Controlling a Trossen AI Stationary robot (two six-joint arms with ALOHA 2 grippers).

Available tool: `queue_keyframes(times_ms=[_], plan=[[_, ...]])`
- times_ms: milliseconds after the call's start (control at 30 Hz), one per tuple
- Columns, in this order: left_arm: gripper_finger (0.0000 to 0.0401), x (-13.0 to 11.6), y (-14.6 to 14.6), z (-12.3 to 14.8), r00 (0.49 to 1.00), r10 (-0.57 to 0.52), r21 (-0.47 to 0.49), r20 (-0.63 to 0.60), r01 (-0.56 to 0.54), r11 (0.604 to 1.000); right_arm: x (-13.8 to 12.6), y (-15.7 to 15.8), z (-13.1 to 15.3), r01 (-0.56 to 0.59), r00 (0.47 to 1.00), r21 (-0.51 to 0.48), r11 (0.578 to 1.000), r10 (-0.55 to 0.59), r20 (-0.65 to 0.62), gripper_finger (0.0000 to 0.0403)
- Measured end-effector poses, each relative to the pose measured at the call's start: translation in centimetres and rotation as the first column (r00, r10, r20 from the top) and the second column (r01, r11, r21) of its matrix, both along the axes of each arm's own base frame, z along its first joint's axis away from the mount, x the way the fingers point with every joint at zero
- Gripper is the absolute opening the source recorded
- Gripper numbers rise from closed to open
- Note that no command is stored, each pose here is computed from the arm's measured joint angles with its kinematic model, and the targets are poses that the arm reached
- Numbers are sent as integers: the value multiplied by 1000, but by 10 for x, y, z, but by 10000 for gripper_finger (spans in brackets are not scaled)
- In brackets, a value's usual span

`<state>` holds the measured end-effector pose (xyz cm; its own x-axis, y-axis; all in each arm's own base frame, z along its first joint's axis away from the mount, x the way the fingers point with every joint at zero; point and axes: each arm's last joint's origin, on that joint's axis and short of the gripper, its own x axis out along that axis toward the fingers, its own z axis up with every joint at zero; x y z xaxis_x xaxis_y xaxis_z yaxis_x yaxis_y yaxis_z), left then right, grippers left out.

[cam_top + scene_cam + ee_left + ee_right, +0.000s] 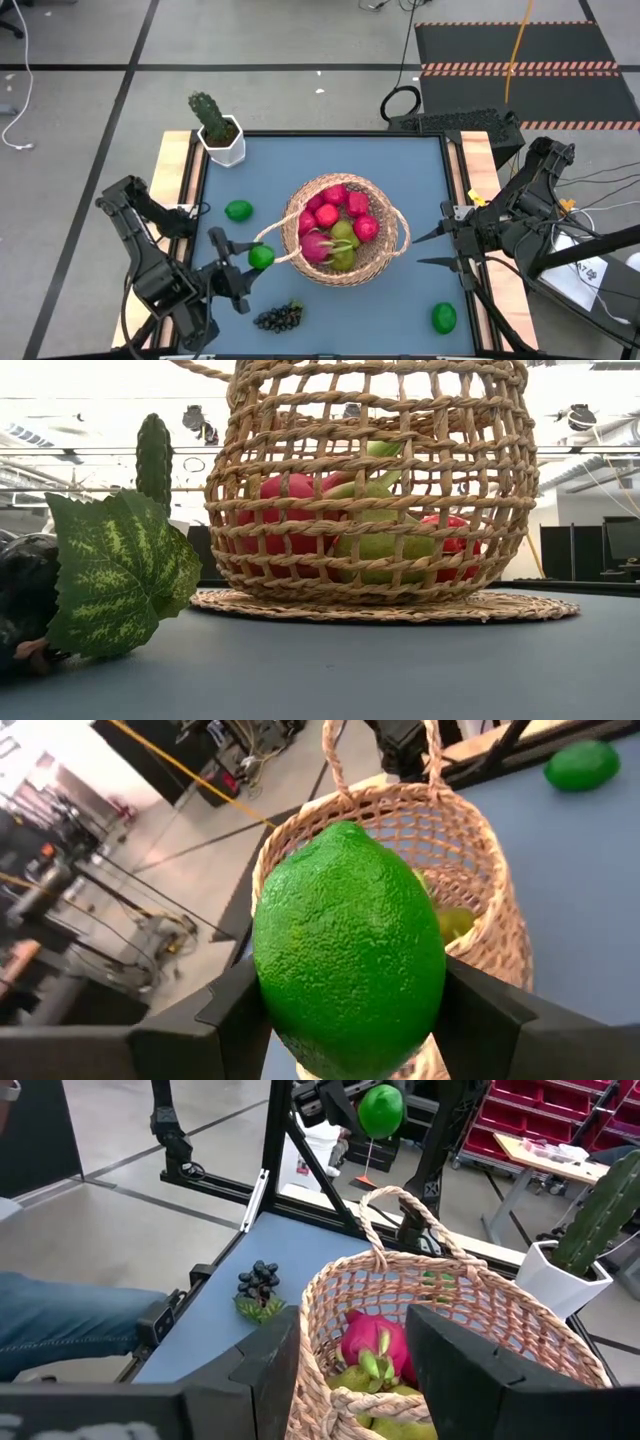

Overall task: Build produce basket
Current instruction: Put the middle dark green lime into the brown basket

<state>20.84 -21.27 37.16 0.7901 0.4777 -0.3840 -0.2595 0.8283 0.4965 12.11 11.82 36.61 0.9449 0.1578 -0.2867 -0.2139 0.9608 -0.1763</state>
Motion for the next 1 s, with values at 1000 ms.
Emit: queue_keyframes(times_ms=[1000], plan=[[230,21,22,0,891,-71,519,-449,325,791,0,0,0,-3,1000,-10,1000,3,2,180]])
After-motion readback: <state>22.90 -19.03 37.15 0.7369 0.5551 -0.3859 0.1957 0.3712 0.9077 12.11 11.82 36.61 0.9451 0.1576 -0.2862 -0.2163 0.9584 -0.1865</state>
